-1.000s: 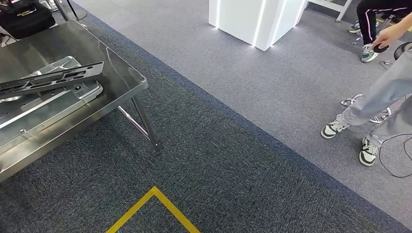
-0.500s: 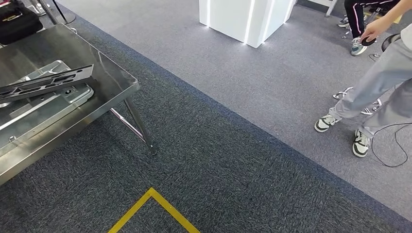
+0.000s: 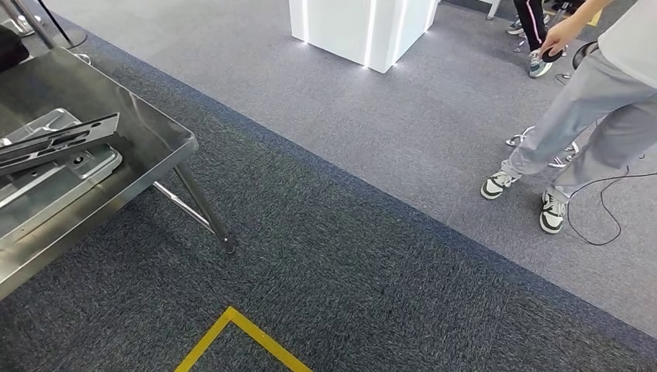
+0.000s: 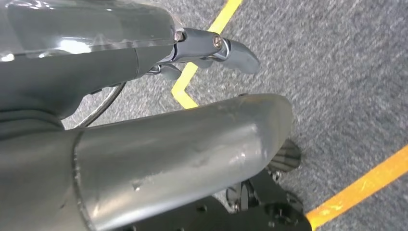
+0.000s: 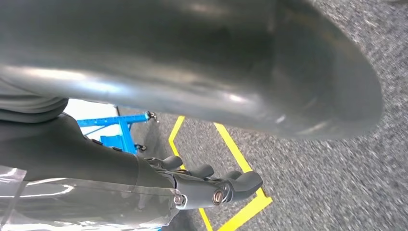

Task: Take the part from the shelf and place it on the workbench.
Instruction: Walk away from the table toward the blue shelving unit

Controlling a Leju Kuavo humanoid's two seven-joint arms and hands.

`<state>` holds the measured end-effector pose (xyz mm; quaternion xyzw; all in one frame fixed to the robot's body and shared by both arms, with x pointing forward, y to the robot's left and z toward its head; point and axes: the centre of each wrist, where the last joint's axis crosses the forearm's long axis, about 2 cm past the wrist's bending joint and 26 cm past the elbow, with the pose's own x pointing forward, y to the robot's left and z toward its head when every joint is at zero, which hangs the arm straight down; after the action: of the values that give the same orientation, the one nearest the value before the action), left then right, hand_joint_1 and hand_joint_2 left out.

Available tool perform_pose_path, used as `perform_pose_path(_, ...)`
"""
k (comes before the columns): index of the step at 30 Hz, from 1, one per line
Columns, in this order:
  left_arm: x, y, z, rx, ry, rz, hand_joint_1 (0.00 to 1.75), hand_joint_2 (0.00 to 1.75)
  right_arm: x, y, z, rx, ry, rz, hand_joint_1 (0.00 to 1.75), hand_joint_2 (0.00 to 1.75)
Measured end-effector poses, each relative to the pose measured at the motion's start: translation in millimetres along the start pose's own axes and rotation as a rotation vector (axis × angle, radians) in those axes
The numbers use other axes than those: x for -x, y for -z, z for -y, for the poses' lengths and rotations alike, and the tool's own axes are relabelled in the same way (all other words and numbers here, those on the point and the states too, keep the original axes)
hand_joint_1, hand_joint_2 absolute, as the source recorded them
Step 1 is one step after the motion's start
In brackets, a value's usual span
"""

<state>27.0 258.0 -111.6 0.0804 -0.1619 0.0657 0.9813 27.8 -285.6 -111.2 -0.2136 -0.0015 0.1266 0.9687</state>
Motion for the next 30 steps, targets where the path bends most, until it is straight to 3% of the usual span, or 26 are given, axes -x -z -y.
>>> perform_pose_path(4, 0.1, -0.1, 0.2, -0.012, -0.018, 0.036, 0.0, 0.0, 0.8, 0.1, 0.1, 0.002, -0.001, -0.002, 0.0, 0.0)
perform_pose_path(9, 1.9, -0.6, -0.7, -0.056, -0.031, 0.204, 0.0, 0.0, 1.1, -0.3, -0.9, 0.007, 0.003, -0.004, 0.0, 0.0)
perform_pose_path(12, 2.5, -0.7, -0.4, -0.036, -0.03, 0.25, 0.0, 0.0, 0.9, -0.3, -0.8, 0.011, 0.005, -0.004, 0.0, 0.0)
perform_pose_path(19, 3.7, -0.9, 0.6, 0.04, -0.075, 0.253, 0.0, 0.0, -0.2, -0.4, -0.6, 0.012, -0.004, -0.003, 0.0, 0.0)
perform_pose_path(30, 5.0, -0.4, -2.9, 0.036, -0.101, 0.207, 0.0, 0.0, -1.9, -0.3, 0.1, 0.011, -0.023, 0.007, 0.0, 0.0)
